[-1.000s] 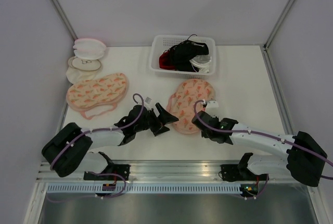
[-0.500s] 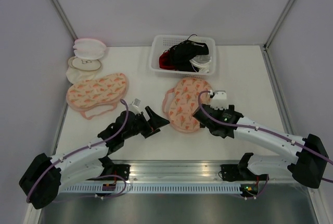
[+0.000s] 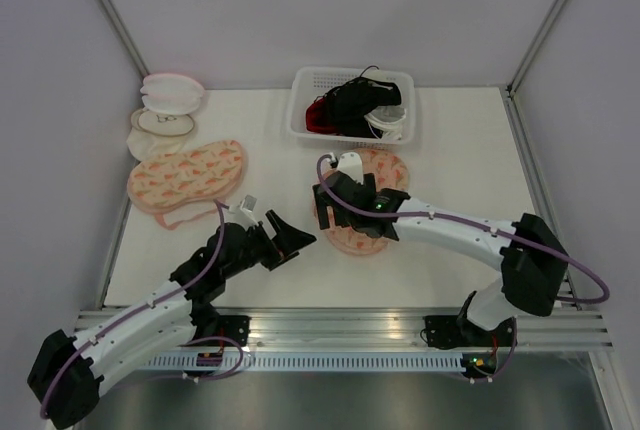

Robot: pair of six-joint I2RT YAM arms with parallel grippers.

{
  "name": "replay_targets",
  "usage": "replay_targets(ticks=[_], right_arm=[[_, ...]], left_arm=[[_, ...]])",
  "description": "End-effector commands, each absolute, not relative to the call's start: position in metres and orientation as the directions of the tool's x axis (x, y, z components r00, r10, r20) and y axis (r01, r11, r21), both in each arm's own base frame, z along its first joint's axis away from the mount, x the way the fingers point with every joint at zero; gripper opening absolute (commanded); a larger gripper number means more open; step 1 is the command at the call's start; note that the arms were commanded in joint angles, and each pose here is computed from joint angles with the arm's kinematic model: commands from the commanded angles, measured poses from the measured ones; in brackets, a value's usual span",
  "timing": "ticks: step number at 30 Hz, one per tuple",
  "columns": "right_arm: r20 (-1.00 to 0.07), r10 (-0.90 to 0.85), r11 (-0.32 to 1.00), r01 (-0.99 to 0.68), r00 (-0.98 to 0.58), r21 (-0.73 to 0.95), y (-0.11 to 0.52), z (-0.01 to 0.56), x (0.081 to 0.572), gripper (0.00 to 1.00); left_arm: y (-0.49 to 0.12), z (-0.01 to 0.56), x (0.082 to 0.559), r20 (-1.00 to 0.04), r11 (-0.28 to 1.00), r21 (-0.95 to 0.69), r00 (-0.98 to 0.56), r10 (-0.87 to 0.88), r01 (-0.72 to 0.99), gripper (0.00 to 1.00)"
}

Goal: Unzip the laundry bag and remove the bra

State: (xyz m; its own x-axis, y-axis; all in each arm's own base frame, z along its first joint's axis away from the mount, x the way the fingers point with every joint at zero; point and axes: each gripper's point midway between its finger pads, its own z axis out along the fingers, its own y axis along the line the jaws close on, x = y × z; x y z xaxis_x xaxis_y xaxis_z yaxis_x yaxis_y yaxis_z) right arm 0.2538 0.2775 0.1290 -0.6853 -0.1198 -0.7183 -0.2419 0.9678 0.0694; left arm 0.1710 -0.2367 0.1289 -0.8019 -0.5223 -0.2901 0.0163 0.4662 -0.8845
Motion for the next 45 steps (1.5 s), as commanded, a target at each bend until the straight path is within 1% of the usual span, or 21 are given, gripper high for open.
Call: replay_targets(ticks=[1, 3, 8, 10, 11, 12, 15, 16, 17, 18, 22, 26, 27, 33, 37, 40, 41, 42, 43, 44, 45], right_arm=[[-0.751, -0.090, 0.970, -0.227, -0.654, 0.081, 0.309, 0.136, 0.280, 0.98], [-0.733, -0.114, 0.980, -0.197, -0.671, 0.027, 0.312, 0.116, 0.289, 0.98], [-0.723, -0.110, 0.991, -0.127, -0.682, -0.031, 0.325, 0.098, 0.308, 0.98], [-0.705, -0.129, 0.991, -0.101, -0.697, -0.082, 0.324, 0.080, 0.312, 0.93], [-0.714, -0.115, 0.993, -0.090, -0.691, -0.073, 0.325, 0.084, 0.315, 0.91], [-0.701, -0.129, 0.992, -0.085, -0.702, -0.097, 0.323, 0.075, 0.315, 0.86], [-0.698, -0.126, 0.991, -0.060, -0.705, -0.118, 0.321, 0.072, 0.318, 0.52], [-0.708, -0.121, 0.991, -0.042, -0.695, -0.128, 0.318, 0.075, 0.320, 0.23], [-0.717, -0.112, 0.991, -0.026, -0.688, -0.130, 0.314, 0.080, 0.320, 0.09], [-0.717, -0.109, 0.990, -0.013, -0.688, -0.138, 0.310, 0.082, 0.319, 0.00], [-0.748, -0.085, 0.991, 0.022, -0.658, -0.132, 0.290, 0.101, 0.314, 0.01], [-0.795, -0.033, 0.992, 0.075, -0.606, -0.098, 0.265, 0.138, 0.307, 0.01], [-0.800, -0.043, 0.986, 0.105, -0.598, -0.132, 0.251, 0.143, 0.304, 0.01], [-0.854, 0.038, 0.940, 0.309, -0.518, -0.146, 0.163, 0.183, 0.281, 0.00], [-0.868, 0.098, 0.826, 0.526, -0.487, -0.202, 0.070, 0.184, 0.268, 0.01], [-0.892, 0.222, 0.712, 0.690, -0.395, -0.129, 0.010, 0.188, 0.250, 0.00], [-0.903, 0.281, 0.701, 0.712, -0.324, -0.037, 0.002, 0.197, 0.247, 0.00], [-0.903, 0.282, 0.691, 0.722, -0.323, -0.042, -0.008, 0.193, 0.242, 0.00], [-0.911, 0.311, 0.683, 0.731, -0.269, 0.017, -0.014, 0.201, 0.238, 0.01], [-0.921, 0.306, 0.668, 0.743, -0.243, 0.026, -0.022, 0.205, 0.235, 0.00], [-0.924, 0.310, 0.653, 0.756, -0.222, 0.038, -0.028, 0.209, 0.232, 0.05]], left_arm=[[-0.227, 0.119, 0.165, -0.305, 0.492, -0.871, -0.798, -0.519, 0.013, 1.00], [-0.226, 0.120, 0.163, -0.298, 0.475, -0.880, -0.795, -0.529, 0.014, 1.00], [-0.216, 0.121, 0.156, -0.303, 0.476, -0.880, -0.783, -0.543, 0.011, 1.00], [-0.214, 0.123, 0.154, -0.302, 0.466, -0.885, -0.780, -0.549, 0.015, 1.00], [-0.213, 0.123, 0.154, -0.301, 0.464, -0.885, -0.779, -0.550, 0.015, 1.00], [-0.213, 0.122, 0.153, -0.300, 0.464, -0.886, -0.779, -0.550, 0.013, 1.00], [-0.211, 0.119, 0.151, -0.295, 0.463, -0.886, -0.780, -0.552, 0.008, 1.00], [-0.211, 0.118, 0.151, -0.295, 0.464, -0.886, -0.780, -0.552, 0.007, 1.00], [-0.211, 0.119, 0.151, -0.294, 0.462, -0.887, -0.780, -0.553, 0.007, 1.00], [-0.210, 0.118, 0.150, -0.294, 0.462, -0.887, -0.780, -0.553, 0.007, 1.00], [-0.210, 0.117, 0.150, -0.293, 0.465, -0.885, -0.781, -0.552, 0.004, 1.00], [-0.210, 0.118, 0.151, -0.297, 0.469, -0.883, -0.780, -0.550, 0.006, 1.00], [-0.211, 0.119, 0.151, -0.299, 0.469, -0.883, -0.780, -0.550, 0.008, 1.00], [-0.212, 0.123, 0.155, -0.313, 0.483, -0.876, -0.778, -0.545, 0.014, 1.00], [-0.216, 0.126, 0.155, -0.312, 0.490, -0.872, -0.788, -0.530, 0.016, 1.00], [-0.217, 0.128, 0.157, -0.313, 0.494, -0.869, -0.790, -0.527, 0.016, 1.00], [-0.218, 0.129, 0.157, -0.314, 0.495, -0.869, -0.791, -0.526, 0.016, 1.00], [-0.219, 0.131, 0.158, -0.317, 0.498, -0.867, -0.792, -0.522, 0.019, 1.00], [-0.220, 0.133, 0.159, -0.319, 0.498, -0.867, -0.793, -0.519, 0.023, 1.00], [-0.221, 0.134, 0.158, -0.319, 0.499, -0.866, -0.797, -0.513, 0.026, 1.00], [-0.222, 0.135, 0.158, -0.321, 0.500, -0.865, -0.800, -0.507, 0.030, 0.99]])
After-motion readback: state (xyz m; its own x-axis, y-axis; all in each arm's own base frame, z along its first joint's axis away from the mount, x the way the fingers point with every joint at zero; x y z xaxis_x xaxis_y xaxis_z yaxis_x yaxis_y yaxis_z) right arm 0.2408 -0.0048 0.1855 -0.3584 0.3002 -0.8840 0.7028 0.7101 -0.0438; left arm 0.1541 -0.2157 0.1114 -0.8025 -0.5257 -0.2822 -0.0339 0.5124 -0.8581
